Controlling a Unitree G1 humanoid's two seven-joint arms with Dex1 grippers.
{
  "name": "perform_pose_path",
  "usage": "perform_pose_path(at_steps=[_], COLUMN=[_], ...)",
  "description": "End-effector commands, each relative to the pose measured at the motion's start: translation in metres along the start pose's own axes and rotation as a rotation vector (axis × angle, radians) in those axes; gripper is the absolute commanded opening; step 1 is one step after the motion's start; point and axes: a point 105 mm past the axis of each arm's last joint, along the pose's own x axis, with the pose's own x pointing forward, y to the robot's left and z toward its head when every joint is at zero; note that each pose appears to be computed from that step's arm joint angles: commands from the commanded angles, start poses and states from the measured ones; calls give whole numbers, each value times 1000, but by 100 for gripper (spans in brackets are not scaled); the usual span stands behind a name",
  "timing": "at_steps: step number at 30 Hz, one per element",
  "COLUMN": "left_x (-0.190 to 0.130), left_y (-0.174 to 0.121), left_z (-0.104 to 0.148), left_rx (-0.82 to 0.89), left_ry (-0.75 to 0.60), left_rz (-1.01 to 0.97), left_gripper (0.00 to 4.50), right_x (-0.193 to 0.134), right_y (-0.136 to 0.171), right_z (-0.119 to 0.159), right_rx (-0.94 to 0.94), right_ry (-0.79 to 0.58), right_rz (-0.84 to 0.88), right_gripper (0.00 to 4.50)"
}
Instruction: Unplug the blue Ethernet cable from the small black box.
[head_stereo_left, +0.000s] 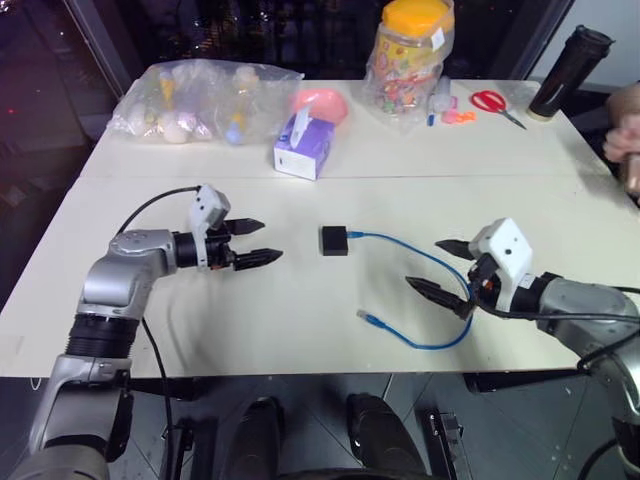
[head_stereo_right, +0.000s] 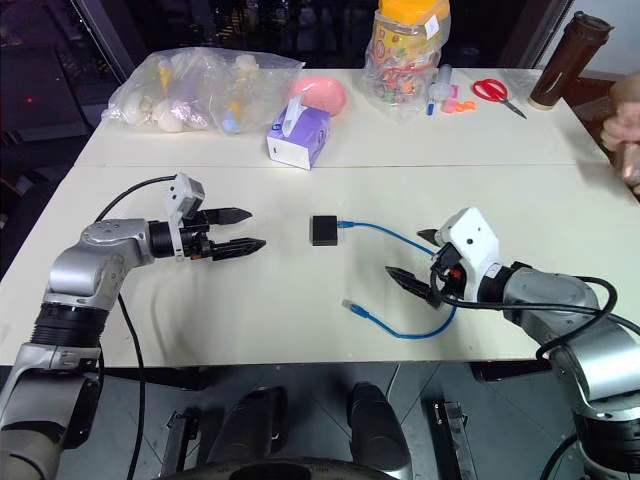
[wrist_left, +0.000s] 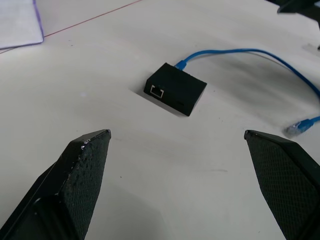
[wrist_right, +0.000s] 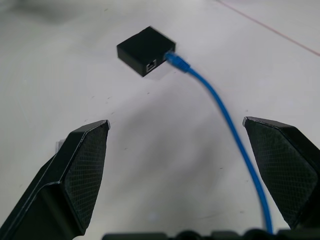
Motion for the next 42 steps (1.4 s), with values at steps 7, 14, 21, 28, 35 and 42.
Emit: perform_pose_path(at_steps=[7,14,21,28,35,42], left_x=[-3,-2,0,1,-2,-19], left_y=[0,9,11,6,-1,-20], left_z=[9,9,14,22,32,20], left_rx=[46,84,103,92,122,124], left_ry=[-24,-24,-25,-30,44,152], left_rz=[34,83,92,26,-100,-154], left_gripper=[446,446,446,446,446,446], right_x=[0,1,2,9,59,135], right_y=[-1,-1,-4,-14,-37,-36], right_z=[7,6,5,7,5,7], right_rx=[-39,-40,-45,-80,-139,-166], right_ry=[-35,-36,-30,-28,-32,4], right_rz=[-5,-11,-18,-17,50,268], right_gripper=[450,450,450,450,450,450])
